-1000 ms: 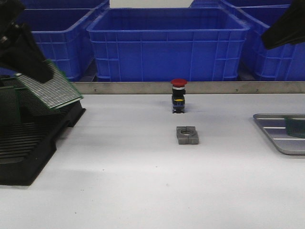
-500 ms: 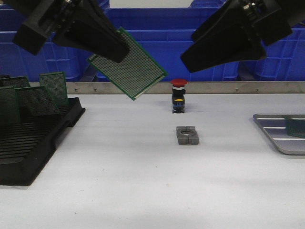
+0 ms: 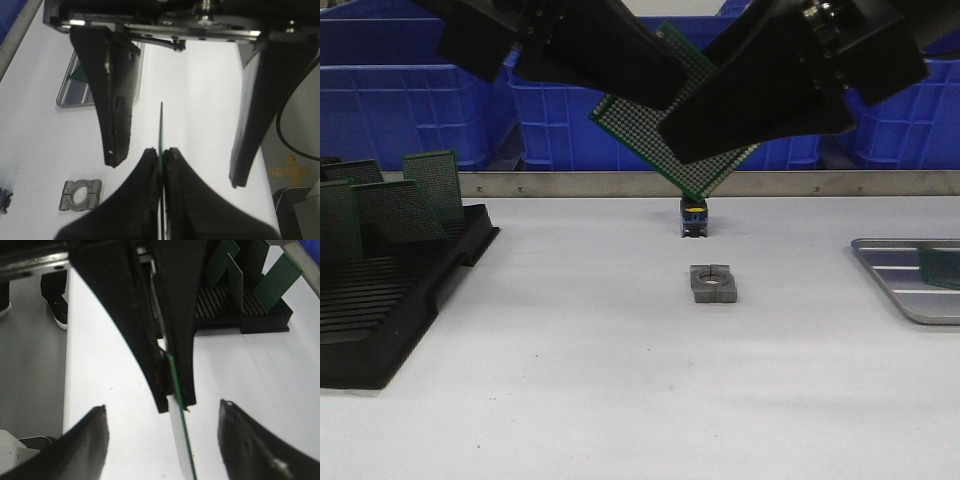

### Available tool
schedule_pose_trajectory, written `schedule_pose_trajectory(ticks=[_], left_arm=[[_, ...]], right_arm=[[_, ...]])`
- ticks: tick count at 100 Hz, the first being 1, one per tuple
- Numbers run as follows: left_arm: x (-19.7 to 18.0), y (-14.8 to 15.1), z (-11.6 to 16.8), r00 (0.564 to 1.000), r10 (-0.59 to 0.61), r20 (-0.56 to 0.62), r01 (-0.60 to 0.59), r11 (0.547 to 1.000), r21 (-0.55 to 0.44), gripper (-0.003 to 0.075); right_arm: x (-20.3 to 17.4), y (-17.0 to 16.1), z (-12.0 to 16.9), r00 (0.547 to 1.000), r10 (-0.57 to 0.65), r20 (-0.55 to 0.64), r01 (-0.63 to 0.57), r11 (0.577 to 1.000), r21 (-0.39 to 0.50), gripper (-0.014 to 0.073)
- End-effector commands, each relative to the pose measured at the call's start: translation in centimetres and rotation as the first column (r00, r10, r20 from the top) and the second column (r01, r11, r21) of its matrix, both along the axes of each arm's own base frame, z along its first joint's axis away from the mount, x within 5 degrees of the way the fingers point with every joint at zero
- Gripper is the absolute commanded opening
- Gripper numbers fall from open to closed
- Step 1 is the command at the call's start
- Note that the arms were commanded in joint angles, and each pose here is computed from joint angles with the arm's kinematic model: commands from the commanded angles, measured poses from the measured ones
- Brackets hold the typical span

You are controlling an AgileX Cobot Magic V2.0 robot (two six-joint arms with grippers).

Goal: Place circuit board on tray

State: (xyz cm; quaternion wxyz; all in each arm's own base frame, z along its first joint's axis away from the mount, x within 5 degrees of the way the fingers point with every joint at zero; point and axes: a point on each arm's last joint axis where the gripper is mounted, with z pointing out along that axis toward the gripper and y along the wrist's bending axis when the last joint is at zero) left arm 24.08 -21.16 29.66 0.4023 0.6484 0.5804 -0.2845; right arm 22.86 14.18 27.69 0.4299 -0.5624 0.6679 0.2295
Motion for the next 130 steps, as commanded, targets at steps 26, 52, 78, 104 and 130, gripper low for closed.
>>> schedule_pose_trajectory(ticks=[26, 52, 78, 104, 130], left_arm=[[-0.6, -0.4, 2.5, 1.0, 0.001, -0.013, -0.003, 0.993, -0.12, -0.002], [-0.4, -0.5, 2.9, 1.0, 0.004, -0.003, -0.004, 0.992, -0.128, 0.0036], [0.6, -0.5, 4.0, 0.995, 0.079, 0.054, -0.071, 0.987, -0.146, 0.0546], [2.6, 1.6, 4.1, 0.976, 0.21, 0.063, -0.198, 0.968, -0.154, 0.0548], [3.2, 2.5, 4.7, 0.969, 0.249, -0.005, -0.243, 0.943, -0.227, 0.0544]], right_arm=[[-0.2, 0.1, 1.9, 0.999, -0.006, 0.043, 0.003, 0.998, 0.061, -0.0127], [-0.2, 0.1, 1.9, 0.999, -0.007, 0.042, 0.005, 0.998, 0.061, -0.0118], [0.0, 0.0, 1.9, 0.998, -0.052, 0.031, 0.05, 0.997, 0.065, -0.0118], [3.4, -4.9, 1.7, 0.862, -0.492, -0.123, 0.505, 0.855, 0.119, -0.0118], [6.8, -13.2, -1.3, 0.609, -0.76, -0.226, 0.788, 0.612, 0.064, -0.0118]])
